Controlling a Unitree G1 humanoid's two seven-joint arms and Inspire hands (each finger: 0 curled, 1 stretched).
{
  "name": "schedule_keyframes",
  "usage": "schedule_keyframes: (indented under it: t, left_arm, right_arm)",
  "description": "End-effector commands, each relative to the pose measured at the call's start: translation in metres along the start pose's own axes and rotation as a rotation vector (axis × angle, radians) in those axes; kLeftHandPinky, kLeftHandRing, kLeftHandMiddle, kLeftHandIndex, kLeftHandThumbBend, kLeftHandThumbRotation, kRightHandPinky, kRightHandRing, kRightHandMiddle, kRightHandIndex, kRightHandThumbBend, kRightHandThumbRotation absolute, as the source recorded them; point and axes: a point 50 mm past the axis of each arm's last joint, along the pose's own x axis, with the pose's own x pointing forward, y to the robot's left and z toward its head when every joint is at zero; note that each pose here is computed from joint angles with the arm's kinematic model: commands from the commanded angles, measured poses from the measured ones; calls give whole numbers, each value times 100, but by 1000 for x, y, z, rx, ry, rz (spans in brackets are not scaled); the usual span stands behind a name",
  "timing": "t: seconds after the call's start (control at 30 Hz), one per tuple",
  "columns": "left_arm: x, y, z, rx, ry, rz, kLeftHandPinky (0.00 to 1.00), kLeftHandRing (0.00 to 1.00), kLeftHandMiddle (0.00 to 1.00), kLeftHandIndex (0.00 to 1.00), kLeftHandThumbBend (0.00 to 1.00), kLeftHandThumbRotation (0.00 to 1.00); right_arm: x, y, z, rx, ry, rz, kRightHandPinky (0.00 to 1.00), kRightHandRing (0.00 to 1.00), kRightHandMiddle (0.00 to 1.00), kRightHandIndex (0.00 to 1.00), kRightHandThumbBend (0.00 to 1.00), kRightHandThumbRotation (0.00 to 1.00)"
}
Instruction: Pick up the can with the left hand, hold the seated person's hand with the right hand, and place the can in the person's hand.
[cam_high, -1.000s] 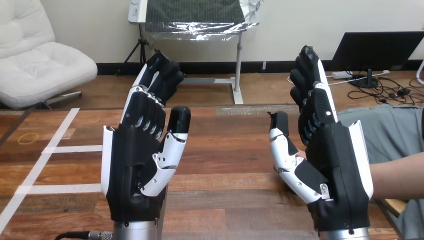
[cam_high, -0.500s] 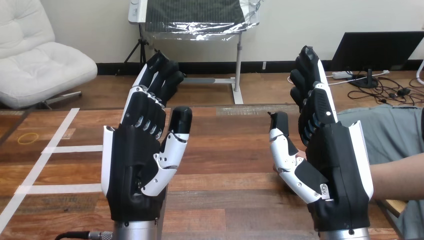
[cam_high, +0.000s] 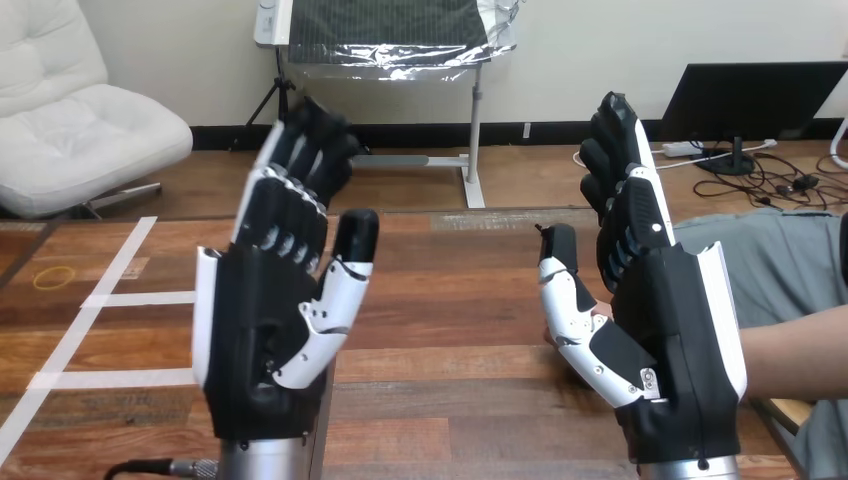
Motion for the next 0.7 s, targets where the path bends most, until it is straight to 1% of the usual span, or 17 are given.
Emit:
schedule_keyframes:
  t: [0.0,0.1,0.2,0.3,0.43,0.47,0.5,0.6,0.67]
  left_arm:
    - [-1,0,15,-11,-64,3,85,86,88,90,42,29]
    - [0,2,18,-3,-83,-2,84,86,88,90,42,27]
    - [1,5,22,16,-92,11,85,87,89,90,45,24]
    - [1,9,24,61,-105,33,86,87,89,90,47,22]
    - [3,16,29,163,-139,78,87,88,89,89,48,19]
    - [3,17,29,174,-143,81,88,88,89,88,49,17]
    - [3,20,30,213,-147,89,88,88,89,88,49,17]
    - [4,25,30,286,-150,109,88,89,89,88,50,17]
    - [4,27,30,314,-149,122,87,89,89,88,51,17]
  right_arm:
    - [5,-2,9,14,-56,-36,100,100,100,100,0,0]
    - [5,-2,9,13,-56,-34,100,100,100,100,0,0]
    - [5,-2,8,20,-53,-36,100,100,100,100,0,0]
    - [4,-2,9,17,-52,-35,100,100,100,100,0,0]
    - [4,-3,8,18,-53,-36,100,100,100,100,0,0]
    - [4,-3,8,18,-54,-35,100,100,100,100,0,0]
    - [4,-3,8,17,-53,-35,100,100,100,100,0,0]
    - [4,-3,8,16,-50,-33,100,100,100,100,0,0]
    - [4,-3,8,19,-50,-33,100,100,100,100,0,0]
